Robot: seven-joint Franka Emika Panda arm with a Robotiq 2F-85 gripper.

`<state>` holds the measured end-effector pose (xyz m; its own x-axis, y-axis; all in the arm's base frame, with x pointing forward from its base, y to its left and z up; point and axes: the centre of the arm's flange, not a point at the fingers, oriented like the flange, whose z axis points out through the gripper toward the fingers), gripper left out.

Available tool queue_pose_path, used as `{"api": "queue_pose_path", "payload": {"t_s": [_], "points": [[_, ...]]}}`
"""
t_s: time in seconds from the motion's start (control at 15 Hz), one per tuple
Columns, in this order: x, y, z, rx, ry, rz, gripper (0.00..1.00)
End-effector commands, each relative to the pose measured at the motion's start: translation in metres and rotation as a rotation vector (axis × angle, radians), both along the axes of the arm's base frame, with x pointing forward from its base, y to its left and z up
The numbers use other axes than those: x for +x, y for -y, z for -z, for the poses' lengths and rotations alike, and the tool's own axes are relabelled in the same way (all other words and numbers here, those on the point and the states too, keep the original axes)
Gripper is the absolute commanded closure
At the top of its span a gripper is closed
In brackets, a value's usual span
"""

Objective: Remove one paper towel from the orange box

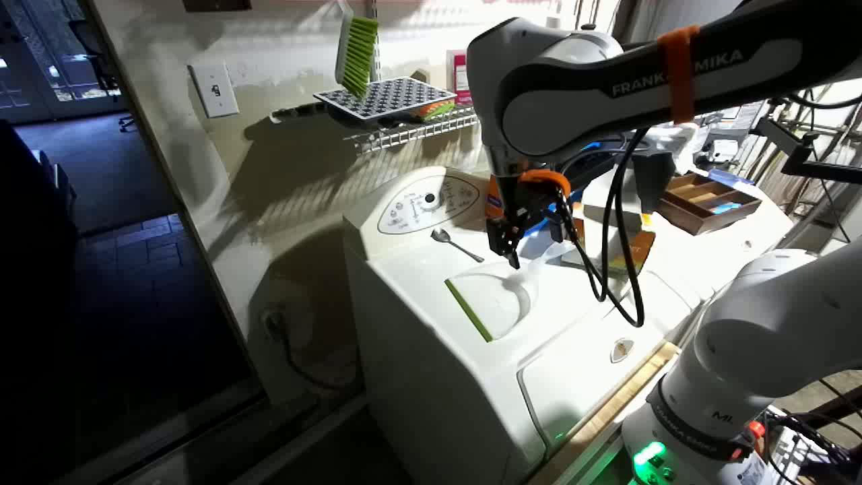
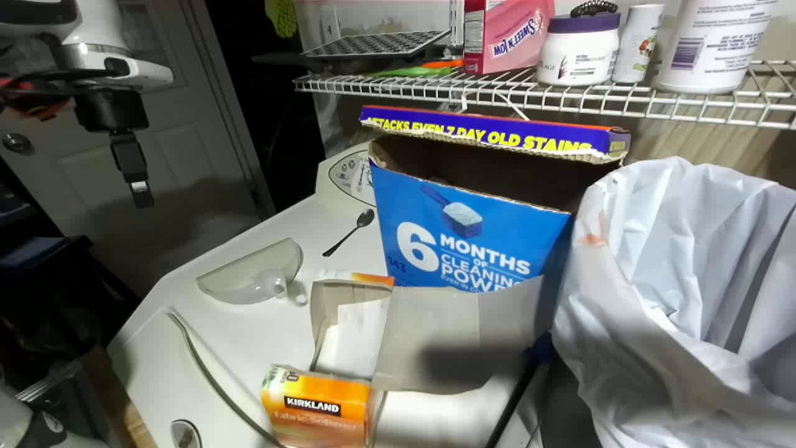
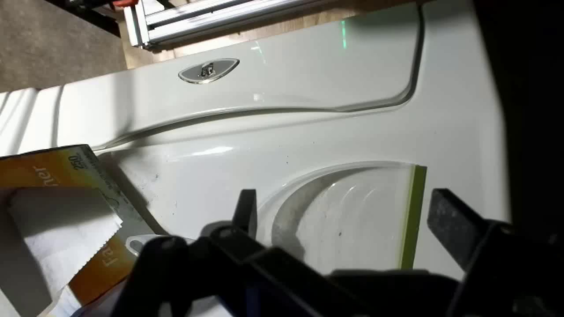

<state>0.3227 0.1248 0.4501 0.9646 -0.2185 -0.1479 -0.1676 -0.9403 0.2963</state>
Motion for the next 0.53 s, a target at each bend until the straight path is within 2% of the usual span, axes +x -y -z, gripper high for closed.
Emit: {"api": "queue_pose_path", "payload": {"t_s": [0.0, 0.4, 0.47], "points": [[0.0, 0.0, 0.0, 0.0, 0.0, 0.0, 0.0], [0.0, 0.0, 0.0, 0.0, 0.0, 0.0, 0.0], [0.0039, 0.0032, 0.0028, -0.008, 0.024, 0.002, 0.0]]}}
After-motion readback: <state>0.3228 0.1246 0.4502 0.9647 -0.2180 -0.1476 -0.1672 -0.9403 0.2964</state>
